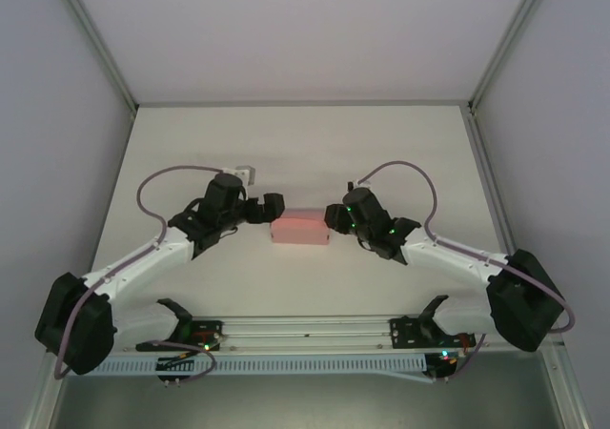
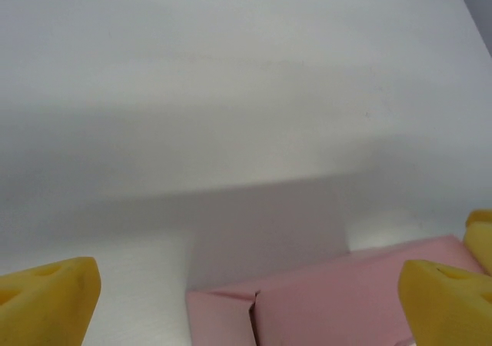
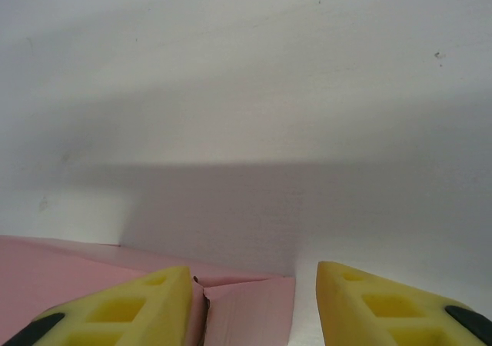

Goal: Assemble paper box

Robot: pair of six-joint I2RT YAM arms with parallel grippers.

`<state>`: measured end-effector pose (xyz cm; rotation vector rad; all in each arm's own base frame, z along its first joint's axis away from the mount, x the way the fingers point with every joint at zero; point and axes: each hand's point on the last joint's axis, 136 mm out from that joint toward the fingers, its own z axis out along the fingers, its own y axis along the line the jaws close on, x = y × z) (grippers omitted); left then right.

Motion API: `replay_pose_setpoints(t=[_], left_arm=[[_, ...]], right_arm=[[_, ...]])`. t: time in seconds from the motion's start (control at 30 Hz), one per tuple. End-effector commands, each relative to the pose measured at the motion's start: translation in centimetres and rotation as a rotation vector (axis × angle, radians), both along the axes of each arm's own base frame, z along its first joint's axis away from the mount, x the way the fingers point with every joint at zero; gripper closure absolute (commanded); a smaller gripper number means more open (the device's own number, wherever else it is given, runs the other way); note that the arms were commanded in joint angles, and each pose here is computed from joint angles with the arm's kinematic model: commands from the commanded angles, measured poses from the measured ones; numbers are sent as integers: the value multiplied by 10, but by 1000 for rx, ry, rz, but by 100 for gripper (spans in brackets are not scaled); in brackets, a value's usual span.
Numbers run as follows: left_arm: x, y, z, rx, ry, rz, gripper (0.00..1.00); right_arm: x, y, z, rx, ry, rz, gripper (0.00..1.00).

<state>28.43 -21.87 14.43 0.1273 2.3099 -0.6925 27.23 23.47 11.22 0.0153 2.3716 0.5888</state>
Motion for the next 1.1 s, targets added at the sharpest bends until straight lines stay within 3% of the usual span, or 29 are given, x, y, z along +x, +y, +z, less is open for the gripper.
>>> replay_pose_setpoints(t=[0.0,0.17,0.37,0.6,0.73,0.87,1.07], left_arm=[[-15,-12,-21,-90,76,-76,5],[-19,-2,-49,-105,132,-62,20],[-34,0,-71,-166,185,-81,52],[-52,7,-88,-211,207,-79,65],[-57,11,-99,-199,217,-76,78],[-58,12,-107,-195,237,-75,99],[-60,14,-110,-188,239,-72,100]], right_arm=[[-32,-30,-62,-258,143,71,54],[-33,-32,-71,-263,117,77,56],[-34,-32,-83,-266,73,124,59],[-41,-33,-96,-268,29,181,64],[-44,-28,-97,-244,-46,239,68],[-51,-21,-99,-248,-134,330,71],[-57,-31,-117,-349,-178,373,83]])
